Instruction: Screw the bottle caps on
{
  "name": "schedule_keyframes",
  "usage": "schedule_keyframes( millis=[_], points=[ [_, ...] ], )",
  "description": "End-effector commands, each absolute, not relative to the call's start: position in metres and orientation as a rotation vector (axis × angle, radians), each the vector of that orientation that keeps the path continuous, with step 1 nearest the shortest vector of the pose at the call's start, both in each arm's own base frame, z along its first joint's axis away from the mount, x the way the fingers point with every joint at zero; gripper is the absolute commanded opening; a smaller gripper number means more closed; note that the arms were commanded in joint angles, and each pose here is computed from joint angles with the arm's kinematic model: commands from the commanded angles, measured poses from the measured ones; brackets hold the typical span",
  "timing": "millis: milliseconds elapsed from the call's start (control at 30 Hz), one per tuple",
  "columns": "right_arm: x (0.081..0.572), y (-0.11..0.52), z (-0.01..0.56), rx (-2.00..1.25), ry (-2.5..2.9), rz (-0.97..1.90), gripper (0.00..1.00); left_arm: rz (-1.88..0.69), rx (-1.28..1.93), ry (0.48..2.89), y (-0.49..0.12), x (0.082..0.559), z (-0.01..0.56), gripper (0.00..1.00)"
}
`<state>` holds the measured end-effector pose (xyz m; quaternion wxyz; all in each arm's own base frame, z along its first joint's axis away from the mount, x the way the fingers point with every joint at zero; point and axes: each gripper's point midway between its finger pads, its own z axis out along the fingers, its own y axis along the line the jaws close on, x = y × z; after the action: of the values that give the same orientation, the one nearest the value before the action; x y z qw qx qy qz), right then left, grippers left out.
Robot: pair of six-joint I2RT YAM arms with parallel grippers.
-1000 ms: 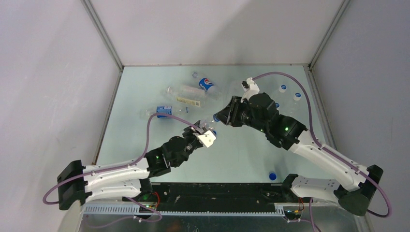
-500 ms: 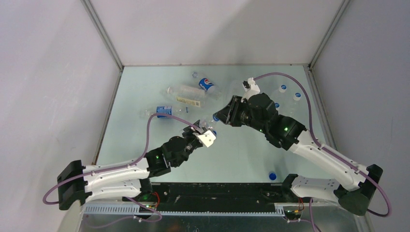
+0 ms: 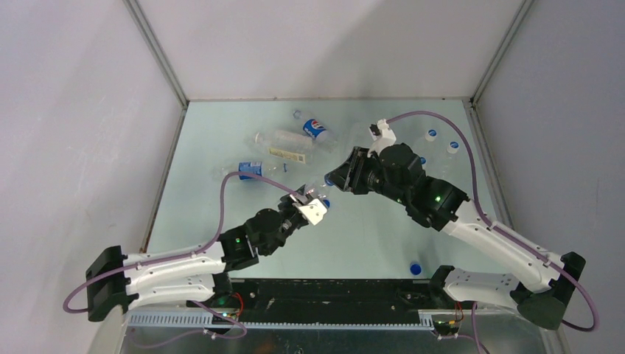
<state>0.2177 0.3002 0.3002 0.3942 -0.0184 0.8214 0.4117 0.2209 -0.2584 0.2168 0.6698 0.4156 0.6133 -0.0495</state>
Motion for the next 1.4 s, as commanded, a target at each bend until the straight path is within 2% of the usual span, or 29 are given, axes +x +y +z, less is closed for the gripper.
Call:
schedule_keyframes(
  millis=[0,167,367,567,867,1200,1333,1367],
  points=[
    [0.199,0.304,0.286,-0.146,2.143,1.053,0.37,-0.302,0.855,1.282,-0.277,0.207,0.256,0.24],
    [0.197,0.303,0.287,-0.18,2.14,1.061,0.29,-0.342,0.921,1.274,-0.281,0.197,0.248,0.24],
    [0.195,0.3,0.287,-0.231,2.143,1.052,0.3,-0.376,0.982,1.279,-0.285,0.189,0.239,0.24],
    [0.192,0.299,0.287,-0.321,2.166,1.017,0.21,-0.432,1.03,1.258,-0.289,0.179,0.238,0.24],
    [0.18,0.308,0.28,-0.423,2.201,1.085,0.18,-0.492,1.02,1.198,-0.292,0.173,0.251,0.24],
    [0.189,0.301,0.272,-0.325,2.254,1.003,0.19,-0.459,0.948,1.181,-0.292,0.184,0.268,0.24],
    [0.193,0.301,0.276,-0.287,2.236,0.995,0.25,-0.454,0.928,1.196,-0.292,0.187,0.266,0.23],
    [0.193,0.301,0.277,-0.285,2.231,0.997,0.29,-0.453,0.926,1.201,-0.292,0.187,0.265,0.24]
  ],
)
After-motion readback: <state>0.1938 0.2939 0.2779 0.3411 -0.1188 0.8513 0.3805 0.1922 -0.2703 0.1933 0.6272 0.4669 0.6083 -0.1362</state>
